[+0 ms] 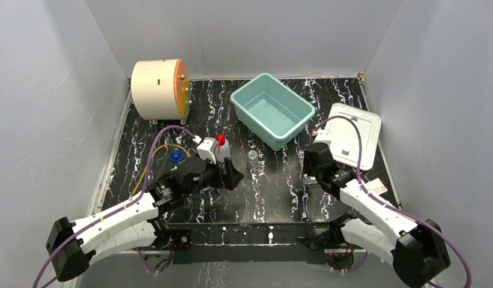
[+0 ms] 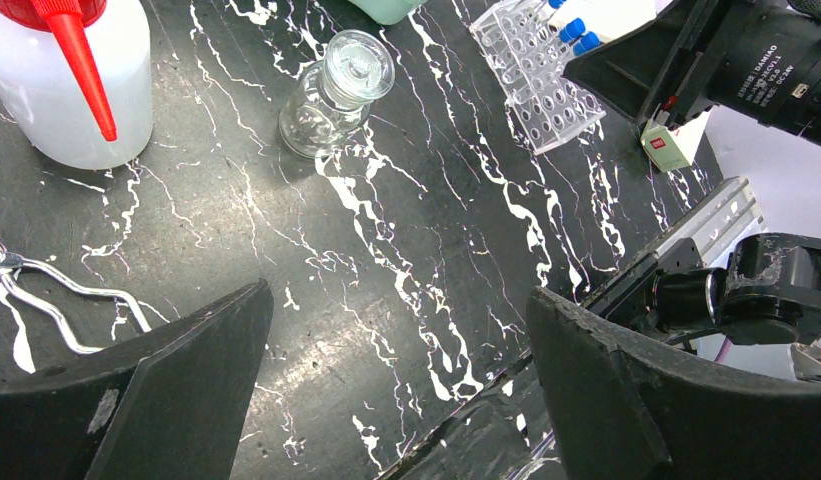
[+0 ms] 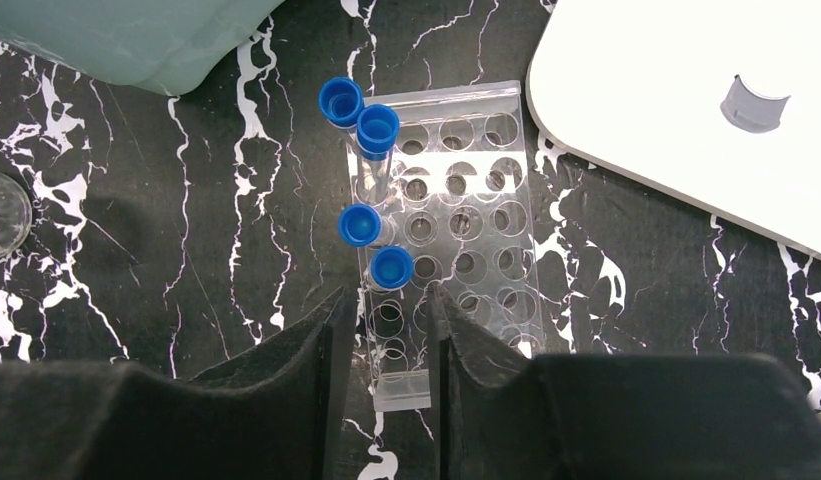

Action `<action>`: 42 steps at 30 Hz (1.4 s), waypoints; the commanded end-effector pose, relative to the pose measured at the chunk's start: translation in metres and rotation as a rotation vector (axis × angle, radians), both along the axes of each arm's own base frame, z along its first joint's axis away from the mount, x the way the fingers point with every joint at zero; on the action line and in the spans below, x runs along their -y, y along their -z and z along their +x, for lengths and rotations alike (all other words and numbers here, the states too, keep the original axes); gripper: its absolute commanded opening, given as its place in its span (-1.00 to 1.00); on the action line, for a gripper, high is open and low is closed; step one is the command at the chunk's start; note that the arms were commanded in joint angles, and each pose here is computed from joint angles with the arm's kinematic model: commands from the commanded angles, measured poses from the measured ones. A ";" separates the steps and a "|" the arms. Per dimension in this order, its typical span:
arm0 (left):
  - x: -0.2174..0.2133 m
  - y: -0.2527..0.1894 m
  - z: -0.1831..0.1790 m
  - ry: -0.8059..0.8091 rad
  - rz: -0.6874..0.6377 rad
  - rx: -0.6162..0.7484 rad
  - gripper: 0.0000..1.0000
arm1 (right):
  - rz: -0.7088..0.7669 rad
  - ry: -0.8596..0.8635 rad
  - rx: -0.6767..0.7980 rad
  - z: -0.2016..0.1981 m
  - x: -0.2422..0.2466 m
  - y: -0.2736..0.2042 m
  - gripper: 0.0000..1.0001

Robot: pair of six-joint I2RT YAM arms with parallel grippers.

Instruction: Organize the chemistry lab equipment

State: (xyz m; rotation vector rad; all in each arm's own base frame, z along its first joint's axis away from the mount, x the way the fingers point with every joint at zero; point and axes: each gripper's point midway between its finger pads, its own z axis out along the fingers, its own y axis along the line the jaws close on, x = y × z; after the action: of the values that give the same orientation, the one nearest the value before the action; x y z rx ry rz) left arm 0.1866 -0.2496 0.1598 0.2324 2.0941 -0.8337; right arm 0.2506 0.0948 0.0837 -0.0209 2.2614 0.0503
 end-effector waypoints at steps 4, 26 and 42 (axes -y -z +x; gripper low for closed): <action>-0.003 -0.005 0.003 -0.006 -0.005 0.024 0.97 | 0.033 -0.006 0.109 0.021 -0.009 -0.029 -0.15; -0.004 0.000 0.003 -0.006 0.003 0.015 0.97 | 0.013 -0.045 0.082 0.021 -0.013 -0.028 -0.48; -0.006 -0.002 0.003 -0.010 -0.004 0.020 0.97 | 0.023 -0.054 0.039 0.013 -0.014 -0.012 -0.48</action>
State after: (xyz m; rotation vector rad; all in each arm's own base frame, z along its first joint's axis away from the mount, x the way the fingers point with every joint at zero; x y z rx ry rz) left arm 0.1892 -0.2472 0.1589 0.2214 2.0955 -0.8262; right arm 0.2590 0.1040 0.0875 -0.0885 2.2485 0.0698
